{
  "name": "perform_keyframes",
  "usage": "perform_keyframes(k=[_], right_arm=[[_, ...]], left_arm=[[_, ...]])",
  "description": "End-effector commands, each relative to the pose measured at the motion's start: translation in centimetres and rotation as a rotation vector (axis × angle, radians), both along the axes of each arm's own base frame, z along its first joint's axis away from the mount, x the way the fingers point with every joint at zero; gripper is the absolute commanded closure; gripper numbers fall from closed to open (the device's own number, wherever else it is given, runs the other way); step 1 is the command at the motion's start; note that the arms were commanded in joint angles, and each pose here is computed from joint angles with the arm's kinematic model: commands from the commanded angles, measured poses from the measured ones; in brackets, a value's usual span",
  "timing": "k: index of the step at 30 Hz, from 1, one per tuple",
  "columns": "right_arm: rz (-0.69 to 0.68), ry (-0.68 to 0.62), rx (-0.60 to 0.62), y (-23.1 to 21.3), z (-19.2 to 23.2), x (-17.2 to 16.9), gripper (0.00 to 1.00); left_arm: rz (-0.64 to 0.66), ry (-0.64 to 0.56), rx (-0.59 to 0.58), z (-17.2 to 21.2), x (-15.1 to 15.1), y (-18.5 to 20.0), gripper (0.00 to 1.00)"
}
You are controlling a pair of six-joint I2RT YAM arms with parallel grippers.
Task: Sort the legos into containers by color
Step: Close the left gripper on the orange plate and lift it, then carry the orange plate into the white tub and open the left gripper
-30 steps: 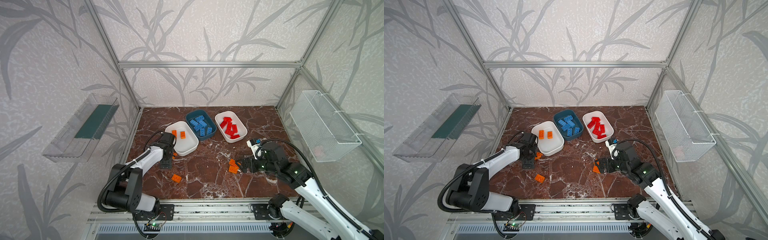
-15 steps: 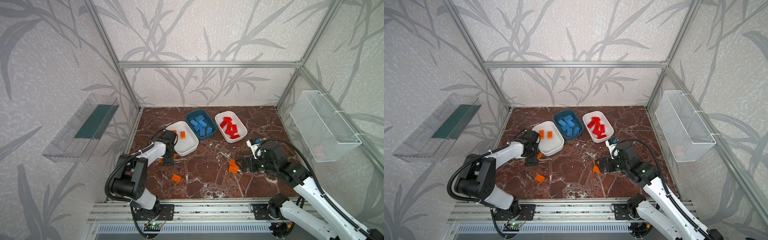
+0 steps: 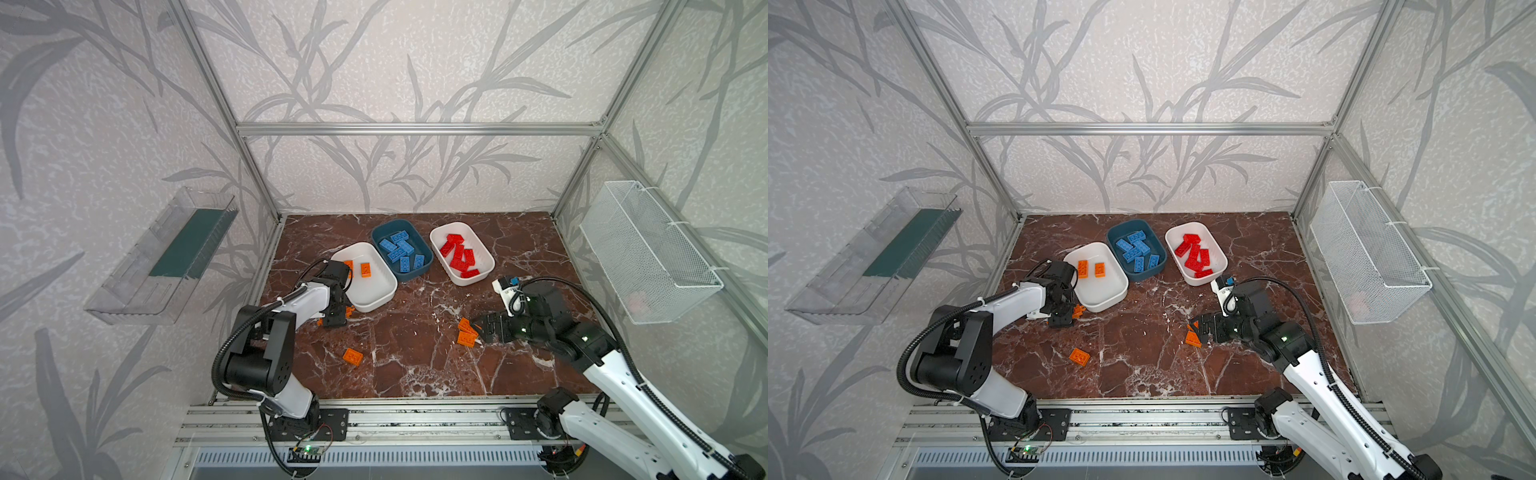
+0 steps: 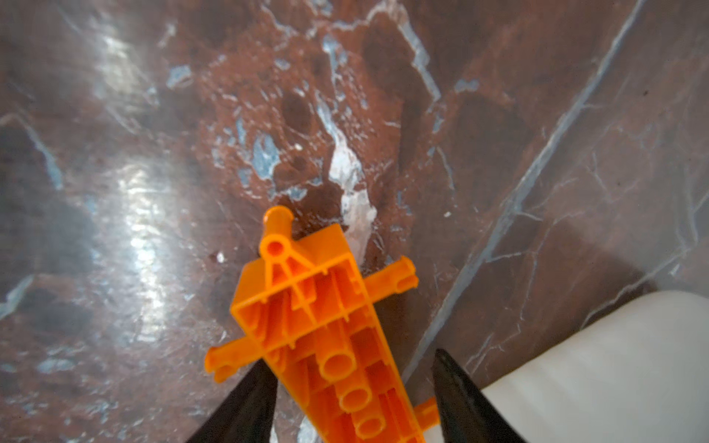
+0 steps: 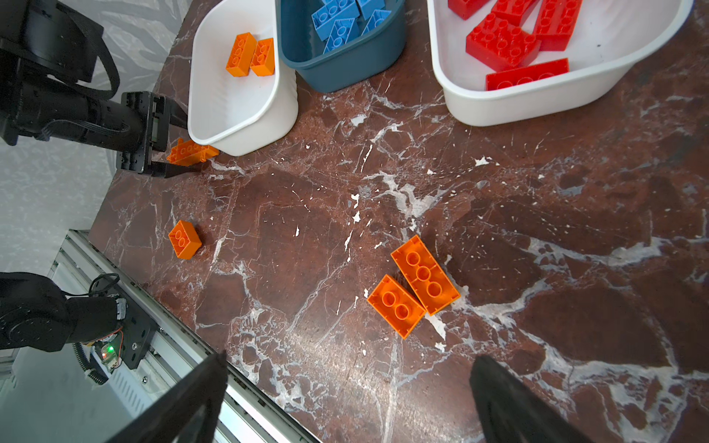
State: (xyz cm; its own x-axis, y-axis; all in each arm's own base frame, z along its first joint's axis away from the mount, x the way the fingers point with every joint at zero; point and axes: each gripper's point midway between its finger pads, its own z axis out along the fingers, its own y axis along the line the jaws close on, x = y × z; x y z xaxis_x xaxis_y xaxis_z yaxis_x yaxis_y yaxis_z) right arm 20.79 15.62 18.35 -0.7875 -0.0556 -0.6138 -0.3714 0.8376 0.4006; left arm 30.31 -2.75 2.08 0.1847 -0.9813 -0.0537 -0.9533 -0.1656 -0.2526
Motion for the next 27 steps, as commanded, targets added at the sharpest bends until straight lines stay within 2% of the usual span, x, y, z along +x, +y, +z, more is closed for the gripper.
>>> perform_keyframes(k=[1,9,18,21,25,27], right_arm=[[0.006,-0.008,0.011,0.1,0.3,0.1,0.01],[0.003,-0.008,0.017,0.2,0.6,0.3,0.01],[0.005,-0.013,0.05,0.7,1.4,0.4,0.01],[0.005,-0.015,0.055,0.7,1.5,0.5,0.01],[0.006,-0.018,0.061,0.8,1.8,0.5,0.01],[0.0,-0.021,0.063,0.8,1.9,0.6,0.01]], left_arm=[[0.033,0.075,-0.023,-1.6,-1.5,0.1,0.48],[-0.068,0.116,0.054,0.5,-2.5,1.3,0.67],[-0.301,0.068,0.101,4.8,-1.7,2.9,0.78],[-0.39,0.013,0.115,7.2,-0.7,2.6,0.82],[-0.543,-0.064,0.101,10.3,2.3,0.8,0.83],[-0.608,-0.066,0.107,11.6,3.5,-0.3,0.83]])
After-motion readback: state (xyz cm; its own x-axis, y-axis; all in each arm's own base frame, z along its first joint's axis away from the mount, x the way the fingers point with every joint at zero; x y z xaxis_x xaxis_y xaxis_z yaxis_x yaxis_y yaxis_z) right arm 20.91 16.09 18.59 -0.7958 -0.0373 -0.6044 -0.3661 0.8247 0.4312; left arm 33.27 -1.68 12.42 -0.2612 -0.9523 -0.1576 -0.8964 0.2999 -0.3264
